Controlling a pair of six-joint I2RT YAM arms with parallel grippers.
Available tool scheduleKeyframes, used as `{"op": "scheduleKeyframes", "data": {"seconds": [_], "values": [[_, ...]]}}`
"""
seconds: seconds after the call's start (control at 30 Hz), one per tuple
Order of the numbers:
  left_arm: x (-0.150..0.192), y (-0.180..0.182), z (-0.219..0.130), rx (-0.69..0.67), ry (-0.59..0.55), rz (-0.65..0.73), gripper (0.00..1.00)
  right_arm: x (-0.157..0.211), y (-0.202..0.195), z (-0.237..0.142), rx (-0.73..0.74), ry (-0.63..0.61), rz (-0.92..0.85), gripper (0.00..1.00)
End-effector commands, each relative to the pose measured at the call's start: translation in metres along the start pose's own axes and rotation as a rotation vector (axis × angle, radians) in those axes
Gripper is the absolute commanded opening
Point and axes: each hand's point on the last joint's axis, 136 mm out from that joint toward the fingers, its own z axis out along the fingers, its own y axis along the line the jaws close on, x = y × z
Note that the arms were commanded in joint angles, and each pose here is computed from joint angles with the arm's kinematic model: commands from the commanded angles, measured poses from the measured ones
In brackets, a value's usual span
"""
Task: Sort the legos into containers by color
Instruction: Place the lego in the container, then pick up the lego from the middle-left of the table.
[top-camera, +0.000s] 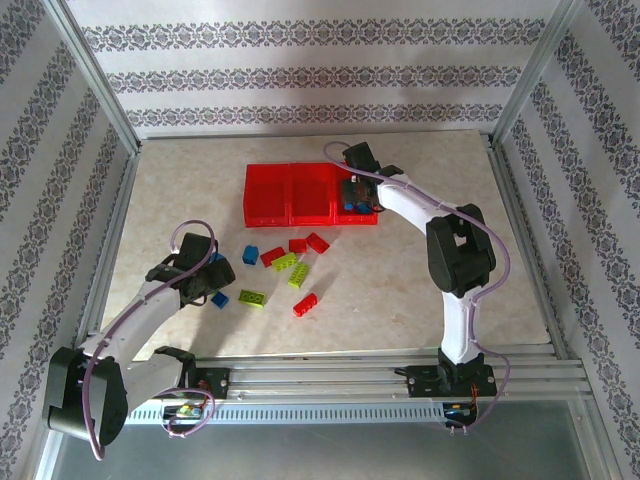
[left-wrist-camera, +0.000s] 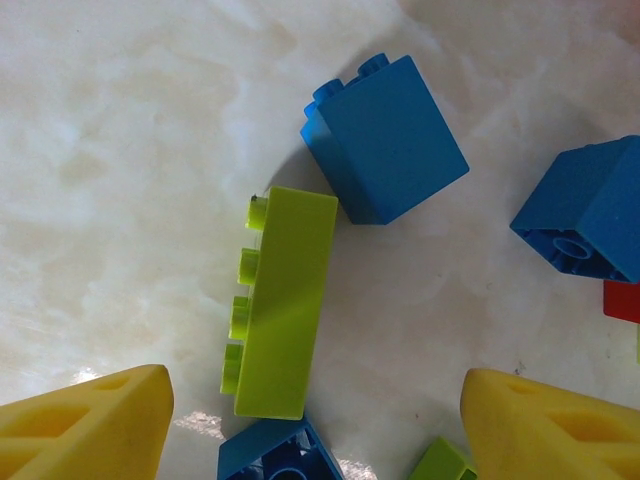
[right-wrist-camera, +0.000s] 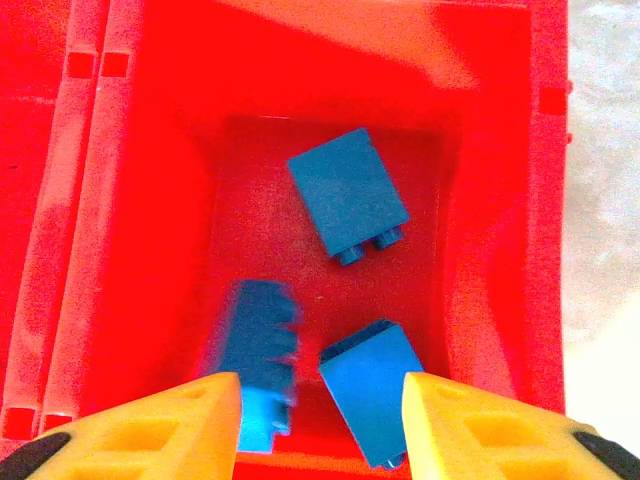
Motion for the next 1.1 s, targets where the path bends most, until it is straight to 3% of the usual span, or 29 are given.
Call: {"op": "scheduleKeyframes", "data": {"seconds": [0.0, 0.3, 0.83, 0.97, 1.07], "values": [[0.010, 0.004, 0.003, -0.018, 0.033, 0.009, 0.75, -0.011, 0.003, -0.005, -0.018, -0.021, 0.003, 0.48], [0.009, 0.005, 0.005, -0.028, 0.030, 0.015, 0.70, -0.013, 0.000, -0.024, -0.025, -0.050, 0.009, 0.53], [0.003, 0.004, 0.021, -0.062, 0.017, 0.023, 0.62, 0.014, -0.007, -0.075, -0.047, -0.127, 0.049, 0.72], [-0.001, 0.001, 0.028, -0.068, 0.016, 0.030, 0.61, 0.023, -0.015, -0.089, -0.038, -0.153, 0.061, 0.82], [-0.003, 0.003, 0.031, -0.089, 0.014, 0.038, 0.60, 0.030, -0.021, -0.096, -0.028, -0.163, 0.072, 0.98]]}}
